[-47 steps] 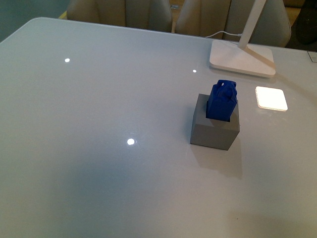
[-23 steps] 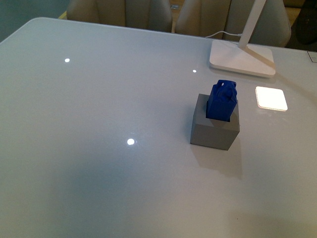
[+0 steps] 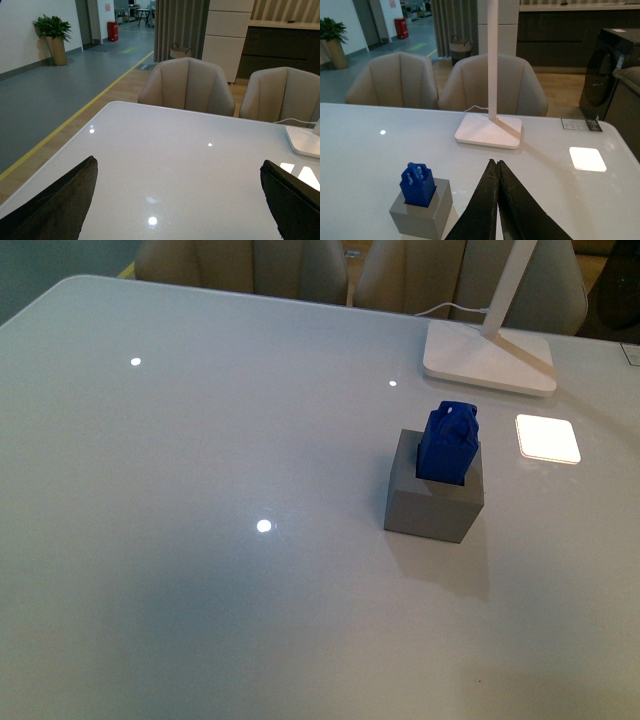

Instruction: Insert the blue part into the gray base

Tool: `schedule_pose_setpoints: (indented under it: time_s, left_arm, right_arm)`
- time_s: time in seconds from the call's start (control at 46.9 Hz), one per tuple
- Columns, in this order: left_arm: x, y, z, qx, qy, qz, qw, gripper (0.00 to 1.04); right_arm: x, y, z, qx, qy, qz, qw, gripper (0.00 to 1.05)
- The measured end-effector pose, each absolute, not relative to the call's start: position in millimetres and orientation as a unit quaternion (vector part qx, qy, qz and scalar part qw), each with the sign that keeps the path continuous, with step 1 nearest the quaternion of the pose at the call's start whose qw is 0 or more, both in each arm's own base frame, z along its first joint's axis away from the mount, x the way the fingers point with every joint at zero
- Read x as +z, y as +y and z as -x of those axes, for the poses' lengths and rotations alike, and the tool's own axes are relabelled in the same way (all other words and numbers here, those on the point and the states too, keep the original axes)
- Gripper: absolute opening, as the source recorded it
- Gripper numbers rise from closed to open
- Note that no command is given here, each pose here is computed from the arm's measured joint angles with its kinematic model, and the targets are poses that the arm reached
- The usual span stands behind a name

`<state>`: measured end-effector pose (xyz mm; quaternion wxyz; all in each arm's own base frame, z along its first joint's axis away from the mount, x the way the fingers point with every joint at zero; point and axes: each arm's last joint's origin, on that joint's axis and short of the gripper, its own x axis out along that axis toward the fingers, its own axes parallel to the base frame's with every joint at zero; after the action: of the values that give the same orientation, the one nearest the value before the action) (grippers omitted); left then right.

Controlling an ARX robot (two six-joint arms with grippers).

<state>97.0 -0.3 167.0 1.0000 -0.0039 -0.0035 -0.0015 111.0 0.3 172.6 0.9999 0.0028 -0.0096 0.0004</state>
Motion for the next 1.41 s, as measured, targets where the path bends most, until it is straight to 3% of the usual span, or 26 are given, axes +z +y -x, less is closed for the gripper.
schedule_pose_setpoints:
  time_s: [0.512, 1.066, 1.408]
  left_arm:
    - [167, 0, -97, -0.002, -0.004, 0.004, 1.0, 0.97]
    - [167, 0, -97, -0.002, -0.004, 0.004, 1.0, 0.97]
    - [167, 0, -97, -0.002, -0.004, 0.004, 1.0, 0.97]
  right_arm:
    - [169, 0, -97, 0.001, -0.007, -0.002, 1.0, 0.02]
    - [169, 0, -97, 0.001, -0.007, -0.002, 1.0, 0.97]
    - [169, 0, -97, 0.001, -0.007, -0.002, 1.0, 0.96]
